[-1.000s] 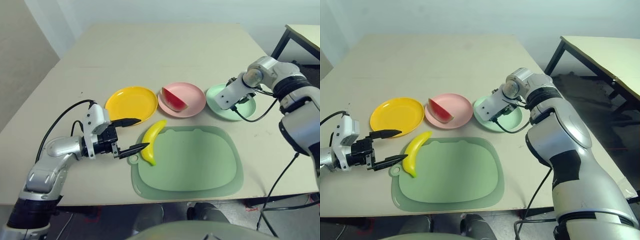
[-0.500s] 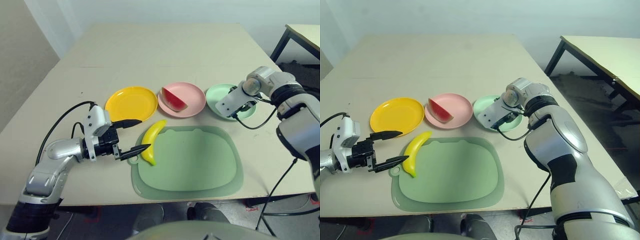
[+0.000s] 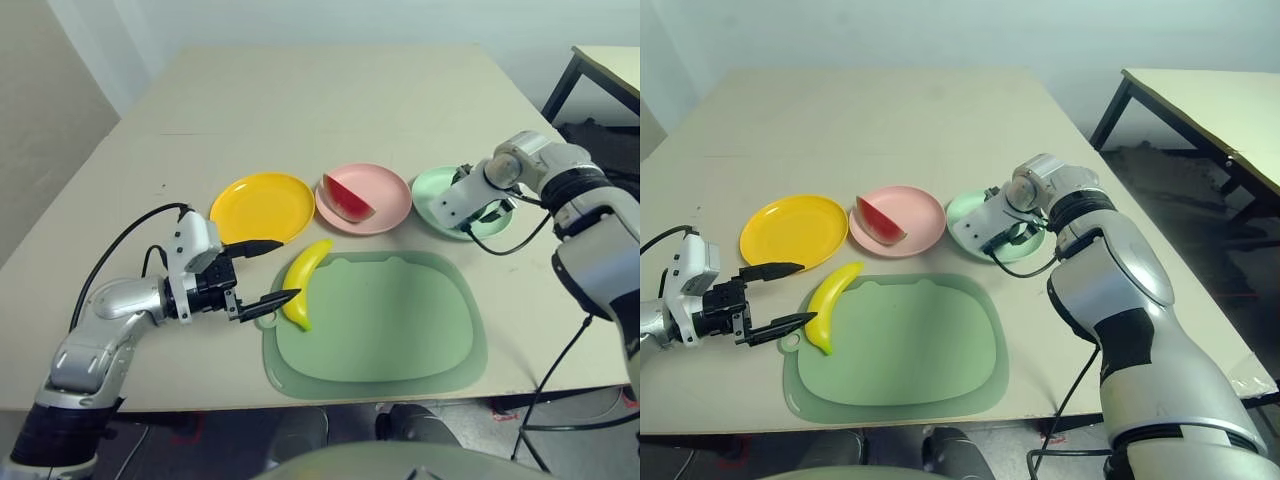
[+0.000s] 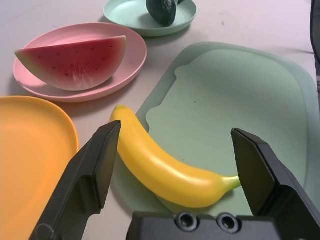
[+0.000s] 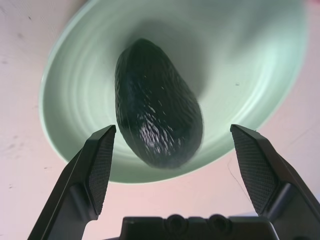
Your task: Place the fruits into color-matched plates.
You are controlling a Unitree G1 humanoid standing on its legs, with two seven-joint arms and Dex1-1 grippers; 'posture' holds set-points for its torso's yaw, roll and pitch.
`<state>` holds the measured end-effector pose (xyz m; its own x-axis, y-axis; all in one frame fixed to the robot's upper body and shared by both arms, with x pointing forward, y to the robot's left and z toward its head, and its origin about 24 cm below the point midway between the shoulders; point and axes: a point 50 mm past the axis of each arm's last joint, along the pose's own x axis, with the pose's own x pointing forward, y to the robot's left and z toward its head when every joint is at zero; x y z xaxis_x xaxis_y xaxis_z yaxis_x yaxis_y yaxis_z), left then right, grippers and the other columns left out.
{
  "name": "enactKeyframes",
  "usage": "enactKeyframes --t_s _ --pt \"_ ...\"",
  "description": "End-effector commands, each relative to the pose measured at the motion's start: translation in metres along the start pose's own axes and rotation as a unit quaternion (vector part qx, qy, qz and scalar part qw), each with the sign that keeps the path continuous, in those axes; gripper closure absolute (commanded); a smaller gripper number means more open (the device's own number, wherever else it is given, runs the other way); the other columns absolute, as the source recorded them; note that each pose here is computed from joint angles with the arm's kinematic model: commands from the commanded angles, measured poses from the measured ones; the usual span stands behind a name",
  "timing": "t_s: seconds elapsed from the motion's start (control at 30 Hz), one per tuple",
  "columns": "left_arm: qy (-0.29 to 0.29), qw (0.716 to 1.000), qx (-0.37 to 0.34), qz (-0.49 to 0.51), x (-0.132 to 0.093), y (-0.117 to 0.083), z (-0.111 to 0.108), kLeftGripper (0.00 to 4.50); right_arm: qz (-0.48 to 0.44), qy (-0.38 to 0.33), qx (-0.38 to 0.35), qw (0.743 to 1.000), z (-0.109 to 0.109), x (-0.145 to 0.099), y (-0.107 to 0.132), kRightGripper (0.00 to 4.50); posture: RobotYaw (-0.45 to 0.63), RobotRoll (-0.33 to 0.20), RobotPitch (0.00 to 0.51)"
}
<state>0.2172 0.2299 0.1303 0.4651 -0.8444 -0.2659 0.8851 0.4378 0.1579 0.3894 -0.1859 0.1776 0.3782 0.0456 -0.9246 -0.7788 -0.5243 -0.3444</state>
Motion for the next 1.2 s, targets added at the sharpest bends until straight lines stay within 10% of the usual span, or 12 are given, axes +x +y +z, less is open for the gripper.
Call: enactKeyframes --t_s 0.03,0.2,0.4,0.73,1.03,1.2 --pt "0.002 1.0 0.011 -0.004 -0.006 0.003 0.005 0.0 0.028 -0.055 -0.007 0.998 0.003 -0.019 -0.001 0.02 0.13 0.0 0.027" --pt "0.022 0.999 0.035 -0.03 -0.012 0.012 0.013 0.0 0.066 -0.199 0.042 0.977 0.023 -0.036 0.019 0.02 0.13 0.0 0.026" --pt "0.082 0.99 0.089 -0.068 -0.016 0.022 0.016 0.0 0.132 -0.43 0.174 0.876 0.081 -0.038 0.06 0.02 0.14 0.0 0.033" --pt "0.144 0.957 0.226 -0.115 -0.01 0.035 0.032 0.0 0.027 -0.525 0.333 0.783 0.12 -0.018 0.08 0.02 0.15 0.0 0.033" --pt "0.152 0.819 0.519 -0.189 0.013 0.057 0.049 0.0 -0.011 -0.611 0.431 0.664 0.137 -0.008 0.101 0.02 0.16 0.0 0.028" --pt "0.126 0.779 0.564 -0.243 0.032 0.057 0.046 0.0 -0.075 -0.616 0.409 0.669 0.137 0.004 0.12 0.02 0.15 0.0 0.025"
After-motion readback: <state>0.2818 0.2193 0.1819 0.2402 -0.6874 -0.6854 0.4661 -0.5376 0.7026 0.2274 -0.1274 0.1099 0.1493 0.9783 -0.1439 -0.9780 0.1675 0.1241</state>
